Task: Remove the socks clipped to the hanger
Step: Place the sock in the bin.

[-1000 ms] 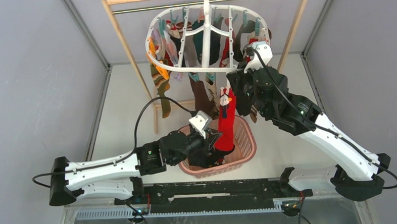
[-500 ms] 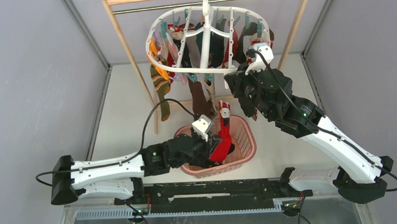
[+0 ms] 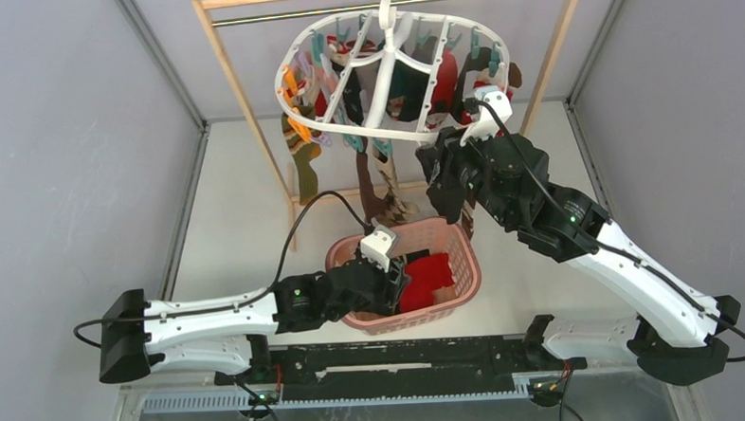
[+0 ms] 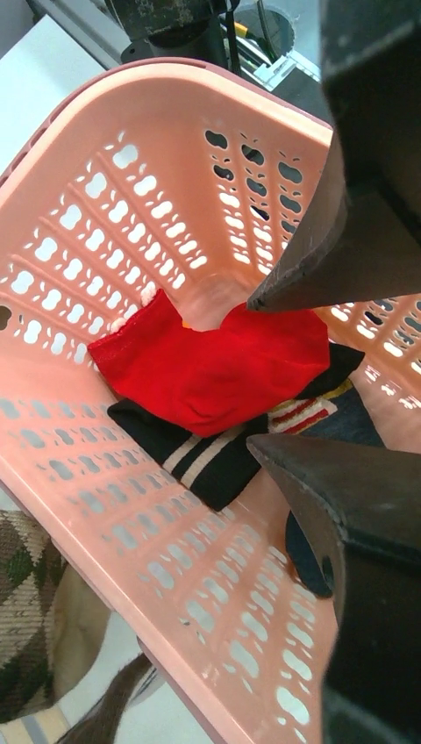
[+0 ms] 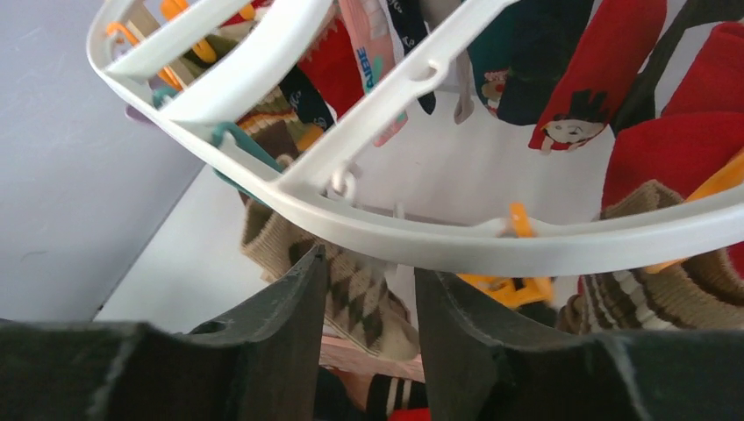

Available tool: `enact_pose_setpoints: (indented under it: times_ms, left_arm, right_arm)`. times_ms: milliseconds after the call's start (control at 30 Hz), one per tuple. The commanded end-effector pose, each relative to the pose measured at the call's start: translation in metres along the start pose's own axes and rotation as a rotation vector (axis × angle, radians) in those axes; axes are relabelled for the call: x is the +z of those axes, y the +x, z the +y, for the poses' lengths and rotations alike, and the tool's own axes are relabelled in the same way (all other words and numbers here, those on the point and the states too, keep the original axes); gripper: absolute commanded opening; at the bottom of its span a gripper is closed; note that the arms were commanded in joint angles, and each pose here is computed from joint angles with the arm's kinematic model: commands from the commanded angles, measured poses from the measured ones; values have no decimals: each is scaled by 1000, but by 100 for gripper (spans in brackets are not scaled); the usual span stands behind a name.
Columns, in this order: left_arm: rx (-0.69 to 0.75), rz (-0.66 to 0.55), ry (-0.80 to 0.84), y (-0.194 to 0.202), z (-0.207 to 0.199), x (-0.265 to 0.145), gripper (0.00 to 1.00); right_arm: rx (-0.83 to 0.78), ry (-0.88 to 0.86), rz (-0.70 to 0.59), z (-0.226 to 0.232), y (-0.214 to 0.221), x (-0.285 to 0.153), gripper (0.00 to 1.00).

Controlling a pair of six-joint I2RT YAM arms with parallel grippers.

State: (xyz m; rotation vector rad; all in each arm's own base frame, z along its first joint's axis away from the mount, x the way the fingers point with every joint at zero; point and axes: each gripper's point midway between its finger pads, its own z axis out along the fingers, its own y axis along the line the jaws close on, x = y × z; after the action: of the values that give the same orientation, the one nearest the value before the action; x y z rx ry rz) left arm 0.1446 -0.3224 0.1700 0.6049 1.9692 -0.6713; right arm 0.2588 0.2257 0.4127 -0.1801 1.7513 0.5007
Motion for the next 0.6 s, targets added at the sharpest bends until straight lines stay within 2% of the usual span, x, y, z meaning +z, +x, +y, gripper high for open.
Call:
enact_pose_setpoints:
  times_ms: [0,400,567]
  left_arm:
    - [-39,-44,-21,-11,5,-5,59]
    - [-41,-50,-24,-11,7,-7,60]
    - [-42,-56,-21,-14,6,-8,60]
  right_arm:
    - [39,-16,-39,-3,-9,-12,51]
    - [72,34,-14,-35,31,-44,54]
    - [41,83,-7,-46,40,-41,56]
